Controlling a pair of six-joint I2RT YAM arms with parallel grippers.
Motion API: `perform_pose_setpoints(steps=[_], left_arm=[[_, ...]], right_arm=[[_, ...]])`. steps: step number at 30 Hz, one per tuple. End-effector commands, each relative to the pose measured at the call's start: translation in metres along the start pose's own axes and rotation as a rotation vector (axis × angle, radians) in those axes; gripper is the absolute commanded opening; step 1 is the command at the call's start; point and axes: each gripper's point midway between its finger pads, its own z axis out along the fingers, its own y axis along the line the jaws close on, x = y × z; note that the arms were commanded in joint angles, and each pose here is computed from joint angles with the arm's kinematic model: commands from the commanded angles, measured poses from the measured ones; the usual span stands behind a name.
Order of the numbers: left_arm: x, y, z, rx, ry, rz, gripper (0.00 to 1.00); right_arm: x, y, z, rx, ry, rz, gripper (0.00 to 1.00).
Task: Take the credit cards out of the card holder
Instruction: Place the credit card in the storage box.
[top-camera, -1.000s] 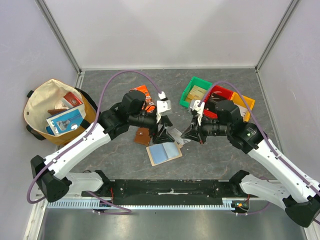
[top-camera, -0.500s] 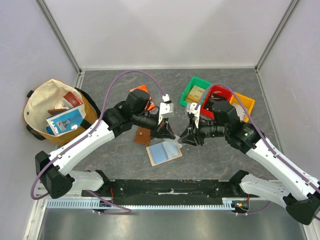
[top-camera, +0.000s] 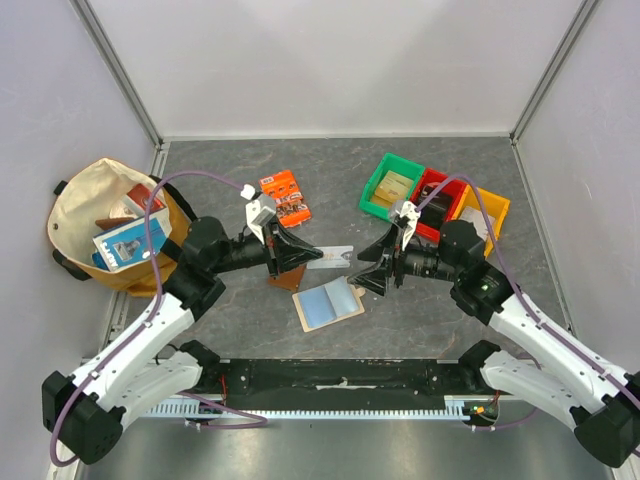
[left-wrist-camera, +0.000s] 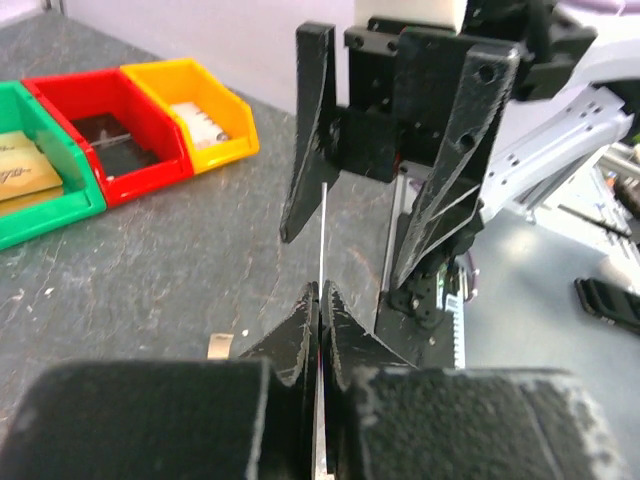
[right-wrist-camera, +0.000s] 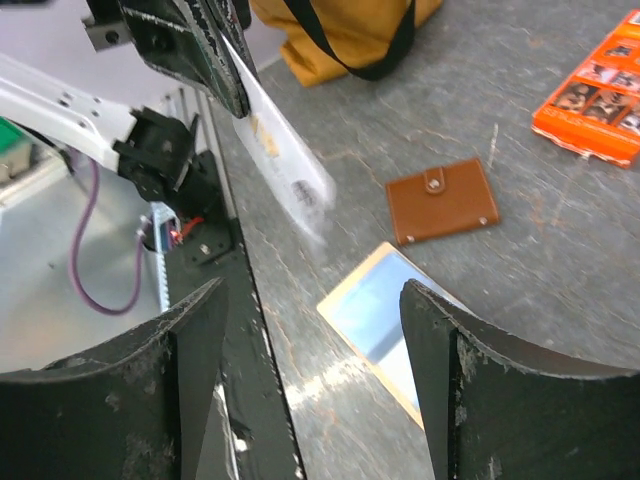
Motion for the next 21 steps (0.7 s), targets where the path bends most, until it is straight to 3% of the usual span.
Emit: perform_pose_setpoints(steps=[1, 8, 11, 13, 14, 15, 18, 21], left_arm=[[-0.042, -0.018, -0.001, 0.058, -0.226, -0.058, 0.02], [-0.039, -0.022, 0.0, 0.096, -0.235, -0.11, 0.02], [-0.04, -0.023, 0.001, 0.104, -0.233, -0.12, 0.02], [-0.041, -0.023, 0.001, 0.098, -0.238, -0.13, 0.02], [-0.038, -0.018, 0.002, 0.07, -0.218, -0.158, 0.02], [-0.036, -0.013, 0.002, 0.037, -0.195, -0.166, 0.02], [-0.037, 0.007, -0.004, -0.118, -0.178, -0.155, 0.18], [-0.038, 0.041, -0.027, -0.388, -0.173, -0.141, 0.49]], right_arm=[[-0.039, 0.017, 0.008, -0.106, -0.176, 0.032, 0.77], [-0.057, 0.028, 0.01, -0.179, -0.255, 0.052, 0.65], [-0.058, 0.026, 0.014, -0.186, -0.255, 0.066, 0.43], [-0.059, 0.024, 0.016, -0.18, -0.26, 0.075, 0.21], [-0.058, 0.021, 0.017, -0.165, -0.254, 0.085, 0.04], [-0.055, 0.017, 0.019, -0.146, -0.238, 0.091, 0.0], [-0.051, 0.004, 0.019, -0.076, -0.207, 0.097, 0.0], [-0.044, -0.026, 0.01, 0.086, -0.167, 0.117, 0.0]])
